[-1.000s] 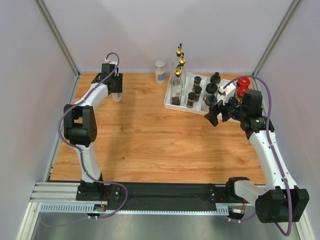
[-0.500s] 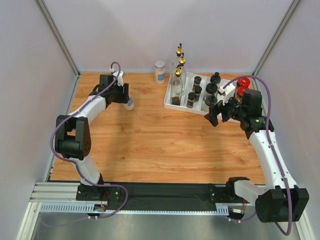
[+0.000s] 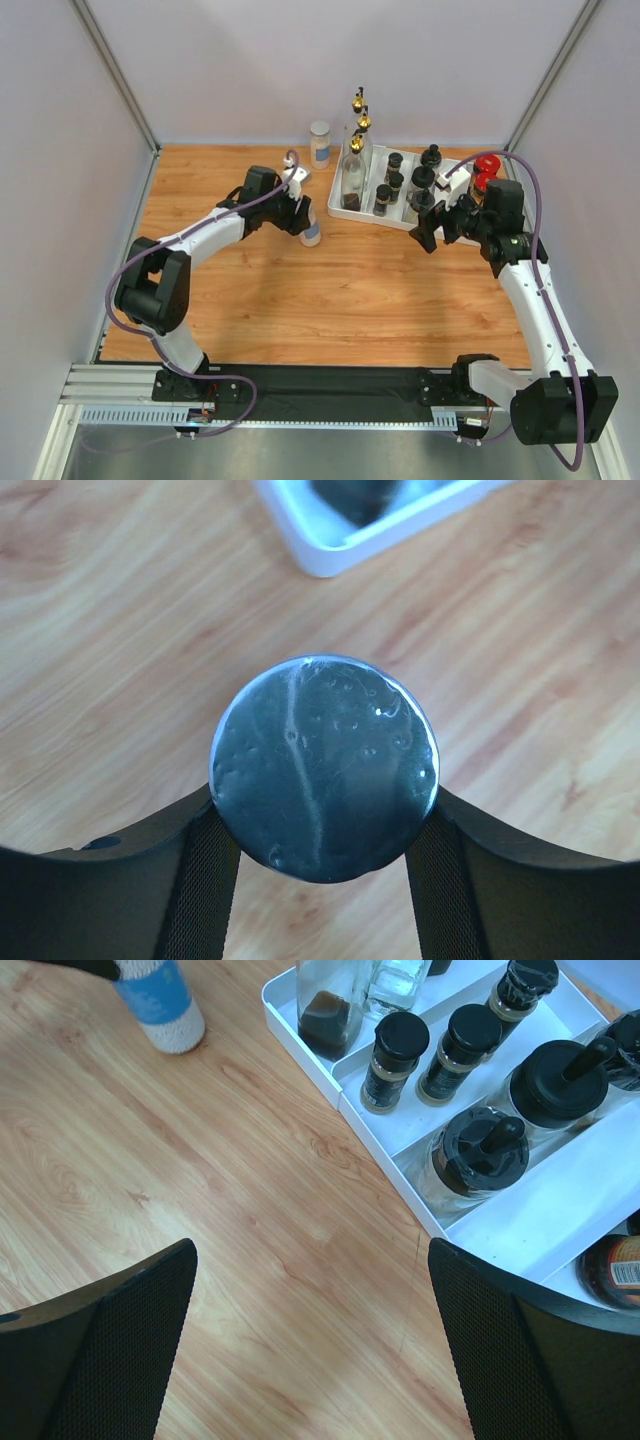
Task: Organize the condiment bottles
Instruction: Move the bottle to the center of the board.
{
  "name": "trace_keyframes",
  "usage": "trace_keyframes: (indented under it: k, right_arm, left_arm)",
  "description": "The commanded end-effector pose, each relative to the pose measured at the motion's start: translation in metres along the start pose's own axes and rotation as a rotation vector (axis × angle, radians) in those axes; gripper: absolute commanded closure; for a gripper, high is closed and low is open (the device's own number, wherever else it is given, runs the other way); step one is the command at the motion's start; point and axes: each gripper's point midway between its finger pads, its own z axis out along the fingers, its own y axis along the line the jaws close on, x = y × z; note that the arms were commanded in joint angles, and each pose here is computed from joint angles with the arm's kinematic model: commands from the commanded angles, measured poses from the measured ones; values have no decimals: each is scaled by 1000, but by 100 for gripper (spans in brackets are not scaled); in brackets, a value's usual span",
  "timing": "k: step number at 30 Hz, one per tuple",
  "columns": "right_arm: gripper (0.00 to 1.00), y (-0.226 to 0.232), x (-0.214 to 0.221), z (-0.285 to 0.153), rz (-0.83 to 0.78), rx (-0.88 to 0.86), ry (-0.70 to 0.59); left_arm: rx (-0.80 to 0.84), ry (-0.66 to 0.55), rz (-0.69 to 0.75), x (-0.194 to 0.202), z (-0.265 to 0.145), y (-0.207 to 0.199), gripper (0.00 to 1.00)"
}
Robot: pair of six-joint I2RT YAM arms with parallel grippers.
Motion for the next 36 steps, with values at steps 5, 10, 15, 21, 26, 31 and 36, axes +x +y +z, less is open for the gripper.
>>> trace_keyframes:
  k: [5,10,15,21,26,31,36]
  right_arm:
    - [0,-5,-7,0,-32,12,-17]
    - [0,-4,-5,1,-34,5,-13]
    - [0,-2,-1,2,-43,-14,-2]
    - [0,0,1,5,-47,-34,4]
    - [0,8,5,6,-59,-82,7]
    - [0,37,10,7,-129,-249,-44]
    - [0,61,25,13,-199,-374,-57]
  left_arm:
    - [147,-109,217,-36,-6,-79,82]
    - [197,-88,316,-39,-2,-123,78]
    - [219,-79,355,-37,-6,-138,66]
    - [229,-87,376,-31,-18,-142,35]
    - [232,-103,392,-33,-35,-144,30]
    - [192,-134,416,-43,-63,-141,26]
    - [24,-156,397,-49,-111,-118,15]
